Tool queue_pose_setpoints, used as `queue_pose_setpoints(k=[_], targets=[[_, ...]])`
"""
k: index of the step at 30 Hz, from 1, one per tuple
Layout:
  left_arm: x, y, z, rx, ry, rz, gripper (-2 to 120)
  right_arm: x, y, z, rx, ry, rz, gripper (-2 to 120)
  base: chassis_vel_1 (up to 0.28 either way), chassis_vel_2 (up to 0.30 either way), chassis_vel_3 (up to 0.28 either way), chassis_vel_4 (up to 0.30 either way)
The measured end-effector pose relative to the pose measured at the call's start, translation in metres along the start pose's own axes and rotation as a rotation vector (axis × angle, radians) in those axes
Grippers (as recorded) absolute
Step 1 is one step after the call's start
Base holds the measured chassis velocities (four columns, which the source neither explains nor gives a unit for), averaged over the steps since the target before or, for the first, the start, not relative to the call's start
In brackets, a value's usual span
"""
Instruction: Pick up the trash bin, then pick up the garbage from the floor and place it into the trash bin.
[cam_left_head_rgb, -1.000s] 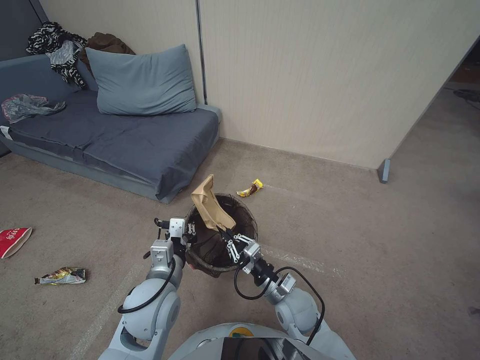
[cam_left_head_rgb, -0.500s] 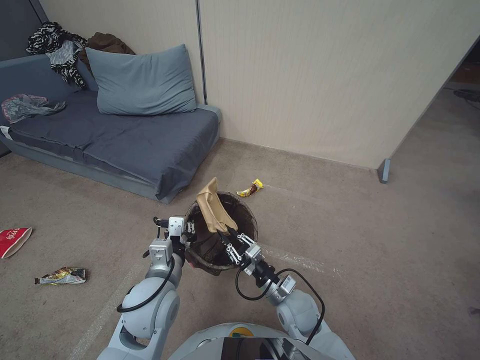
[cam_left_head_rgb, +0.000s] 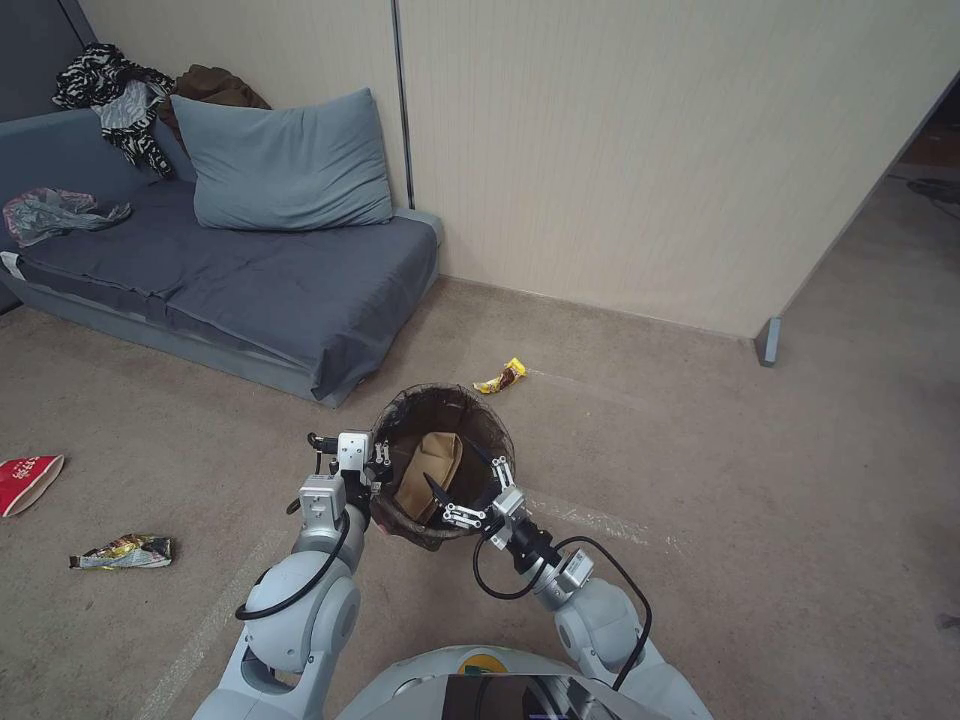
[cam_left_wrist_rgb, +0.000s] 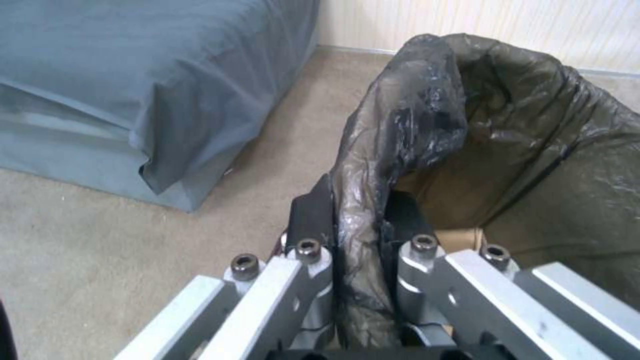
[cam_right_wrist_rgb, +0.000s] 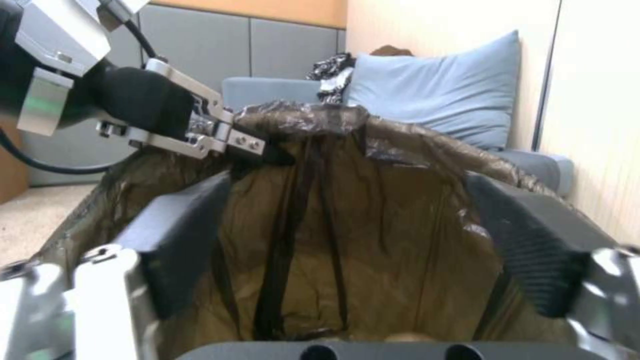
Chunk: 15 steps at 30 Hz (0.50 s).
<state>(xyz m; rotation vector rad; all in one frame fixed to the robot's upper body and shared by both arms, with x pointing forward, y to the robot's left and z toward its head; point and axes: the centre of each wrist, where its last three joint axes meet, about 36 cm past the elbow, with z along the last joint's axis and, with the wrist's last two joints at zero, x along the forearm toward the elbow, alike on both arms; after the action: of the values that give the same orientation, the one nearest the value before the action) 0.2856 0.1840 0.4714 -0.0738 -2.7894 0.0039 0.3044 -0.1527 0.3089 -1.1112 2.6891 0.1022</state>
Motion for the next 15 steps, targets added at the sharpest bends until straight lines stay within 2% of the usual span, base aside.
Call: queue_pose_setpoints(k=[1,7,13,15], targets=[[0.0,0.0,0.0,0.0,0.001,0.0,7,0.0,0.0,-0.001,0.002,-0.002,0.0,93,0.0,0.0,0.0,0.0],[-0.001,0.0,0.001,0.0,0.005,0.0,7,-0.005,-0.001,-0.013,0.017,-0.041,0.026,98,0.0,0.0,0.0,0.0],[-0.002,0.0,0.003,-0.001,0.012,-0.001,7,-0.014,-0.006,-0.048,0.06,-0.129,0.115,100,0.0,0.0,0.0,0.0],[-0.003,0.001,0.004,-0.002,0.014,-0.004,7,-0.015,-0.013,-0.072,0.12,-0.158,0.187,100,0.0,0.0,0.0,0.0]])
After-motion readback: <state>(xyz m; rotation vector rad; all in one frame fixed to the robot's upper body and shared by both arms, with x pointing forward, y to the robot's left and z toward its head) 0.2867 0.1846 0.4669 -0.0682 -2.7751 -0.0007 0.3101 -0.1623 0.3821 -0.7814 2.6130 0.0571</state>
